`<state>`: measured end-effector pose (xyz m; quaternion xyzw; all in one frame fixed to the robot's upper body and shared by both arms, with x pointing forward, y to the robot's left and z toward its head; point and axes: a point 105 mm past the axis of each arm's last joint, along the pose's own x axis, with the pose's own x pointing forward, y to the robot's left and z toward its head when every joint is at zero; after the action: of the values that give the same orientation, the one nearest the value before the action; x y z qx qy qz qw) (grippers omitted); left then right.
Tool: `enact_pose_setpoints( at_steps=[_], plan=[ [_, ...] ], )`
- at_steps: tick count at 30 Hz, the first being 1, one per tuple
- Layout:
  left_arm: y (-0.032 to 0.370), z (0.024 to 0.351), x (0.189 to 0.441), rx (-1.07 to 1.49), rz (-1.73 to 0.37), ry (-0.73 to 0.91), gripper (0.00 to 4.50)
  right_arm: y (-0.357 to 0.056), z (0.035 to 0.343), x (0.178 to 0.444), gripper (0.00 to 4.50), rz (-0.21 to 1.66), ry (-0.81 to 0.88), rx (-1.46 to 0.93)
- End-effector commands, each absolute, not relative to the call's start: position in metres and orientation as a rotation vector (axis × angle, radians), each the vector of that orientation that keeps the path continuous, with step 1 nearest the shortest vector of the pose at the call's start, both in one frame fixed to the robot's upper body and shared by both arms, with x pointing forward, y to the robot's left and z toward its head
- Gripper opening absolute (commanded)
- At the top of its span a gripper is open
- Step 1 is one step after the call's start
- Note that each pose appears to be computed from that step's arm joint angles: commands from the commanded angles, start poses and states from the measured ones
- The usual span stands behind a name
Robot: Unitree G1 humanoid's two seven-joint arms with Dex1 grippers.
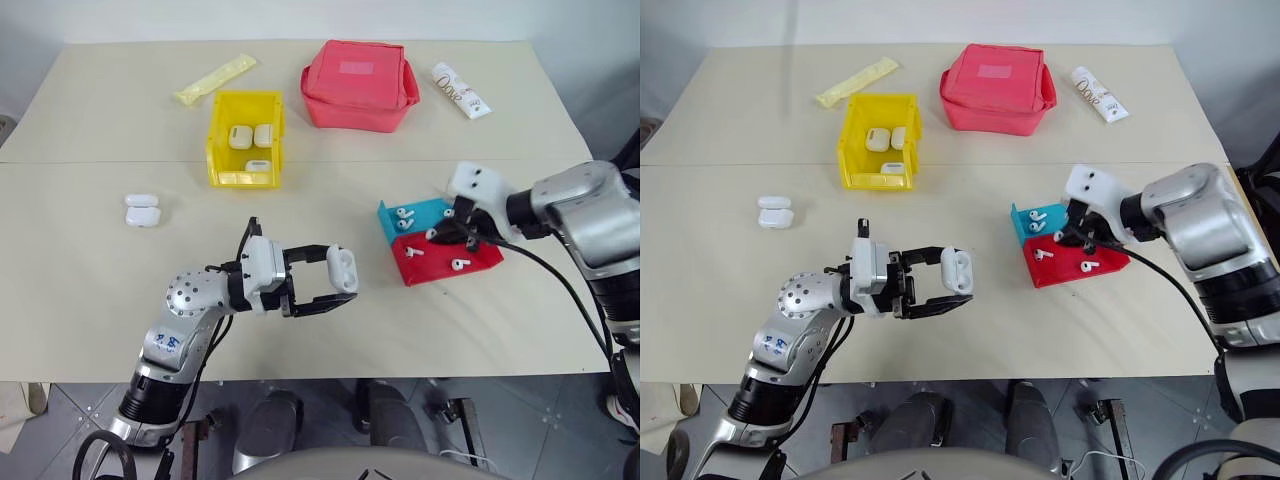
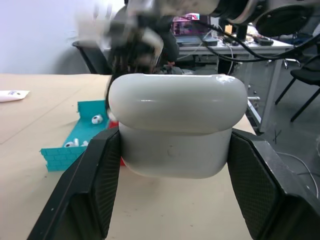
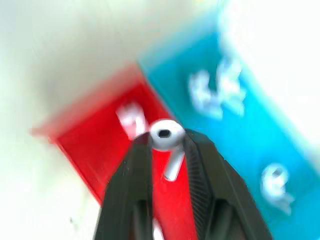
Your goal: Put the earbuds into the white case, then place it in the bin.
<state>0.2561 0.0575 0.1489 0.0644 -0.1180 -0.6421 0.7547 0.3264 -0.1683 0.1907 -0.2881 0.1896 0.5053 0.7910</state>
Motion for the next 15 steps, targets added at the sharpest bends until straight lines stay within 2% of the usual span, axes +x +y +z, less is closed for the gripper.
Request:
enact_pose_setpoints(
  at_steps=[1, 3, 7, 9, 15],
  plan=[
    [0.056, 0.159, 0.267, 0.100, -1.434, -0.331, 2.79, -0.145, 0.238, 0.289, 0.51, 1.237, 0.082, -0.475],
    [0.054, 0.161, 0.277, 0.086, -1.456, -0.349, 2.79, -0.137, 0.245, 0.267, 0.51, 1.298, -0.014, -0.390],
    [0.050, 0.166, 0.286, 0.078, -1.511, -0.378, 2.79, -0.122, 0.252, 0.246, 0.51, 1.364, -0.124, -0.253],
    [0.046, 0.172, 0.289, 0.062, -1.554, -0.411, 2.79, -0.113, 0.259, 0.238, 0.51, 1.397, -0.224, -0.104],
    [0.034, 0.185, 0.287, 0.058, -1.681, -0.472, 2.79, -0.105, 0.248, 0.248, 0.51, 1.379, -0.253, 0.002]
  ],
)
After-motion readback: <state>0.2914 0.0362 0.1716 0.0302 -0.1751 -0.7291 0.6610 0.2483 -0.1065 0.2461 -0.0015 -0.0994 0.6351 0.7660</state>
